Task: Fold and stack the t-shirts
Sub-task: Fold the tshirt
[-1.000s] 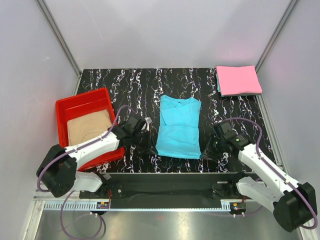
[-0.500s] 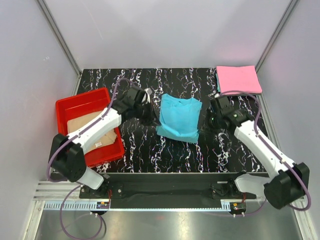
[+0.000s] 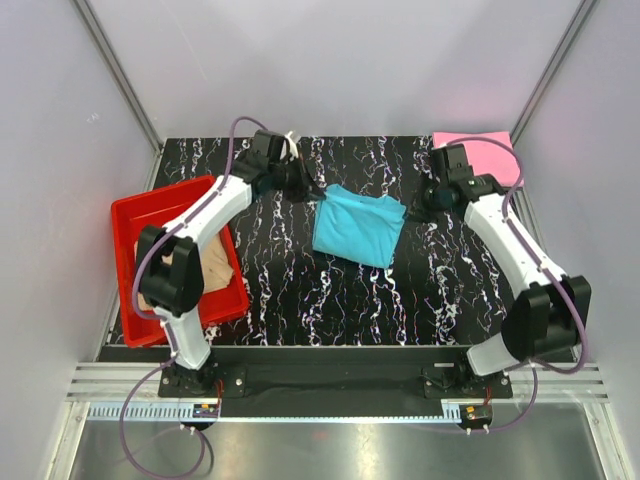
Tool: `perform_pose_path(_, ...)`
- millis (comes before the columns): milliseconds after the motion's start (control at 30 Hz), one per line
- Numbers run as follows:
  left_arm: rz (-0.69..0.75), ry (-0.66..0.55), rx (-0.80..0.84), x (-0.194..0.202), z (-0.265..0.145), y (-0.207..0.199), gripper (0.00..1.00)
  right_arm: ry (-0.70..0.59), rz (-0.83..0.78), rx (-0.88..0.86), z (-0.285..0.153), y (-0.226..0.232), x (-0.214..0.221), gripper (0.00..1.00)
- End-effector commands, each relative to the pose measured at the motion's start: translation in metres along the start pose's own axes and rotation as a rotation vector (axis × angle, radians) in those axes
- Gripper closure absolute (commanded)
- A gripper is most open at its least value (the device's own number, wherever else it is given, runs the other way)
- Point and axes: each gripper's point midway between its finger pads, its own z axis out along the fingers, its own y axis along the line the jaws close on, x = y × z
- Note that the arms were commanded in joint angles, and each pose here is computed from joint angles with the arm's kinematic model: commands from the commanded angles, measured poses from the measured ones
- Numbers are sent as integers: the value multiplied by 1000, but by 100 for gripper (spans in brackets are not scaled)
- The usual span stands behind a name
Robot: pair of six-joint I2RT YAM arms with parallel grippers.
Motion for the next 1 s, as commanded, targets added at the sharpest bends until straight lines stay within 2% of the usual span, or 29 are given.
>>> perform_pose_path(0, 68, -123, 200, -53, -2, -42, 100, -70, -56, -47, 3, 12, -35, 100)
perform_pose_path(300, 78, -177, 356, -102, 46, -48, 100, -86, -44, -46, 45, 10, -71, 100)
perform_pose_path(333, 66, -152, 363, -101, 63, -38, 100, -84, -36, -31, 55, 5, -74, 100)
perform_pose_path(400, 56, -175, 387, -112, 83, -32, 100, -97, -27, -19, 63, 2, -82, 100)
perform_pose_path(467, 51, -184, 414, -119, 96, -30, 100, -92, -4, 4, 78, -9, -86, 100)
perform_pose_path(500, 73, -214, 449, -133, 94, -43, 100, -99, 3, 6, 83, -11, -91, 100)
perform_pose_path(533, 51, -186, 444, -130, 116, -29, 100, -85, 26, 26, 94, -22, -92, 100)
perform_pose_path(567, 77, -219, 472, -146, 112, -42, 100, -82, 35, 33, 99, -26, -95, 100)
perform_pose_path(600, 54, -212, 453, -145, 132, -26, 100, -88, 45, 42, 105, -30, -99, 100)
perform_pose_path(667, 37, -246, 459, -154, 144, -20, 96, -71, 79, 69, 122, -46, -102, 100)
perform_pose_path(700, 22, -267, 480, -159, 153, -18, 93, -80, 85, 59, 127, -46, -108, 97)
perform_pose_path(733, 20, -282, 488, -162, 157, -16, 84, -63, 91, 67, 140, -53, -107, 93)
perform_pose_path(767, 20, -298, 492, -166, 160, -15, 70, -64, 96, 70, 146, -57, -110, 87)
perform_pose_path(800, 17, -334, 478, -173, 164, -10, 63, -90, 96, 56, 150, -59, -124, 74)
perform_pose_path(867, 38, -377, 469, -178, 164, -7, 60, -60, 106, 53, 170, -68, -125, 66)
perform_pose_path(967, 68, -423, 445, -188, 159, -3, 53, -65, 117, 46, 173, -71, -141, 62)
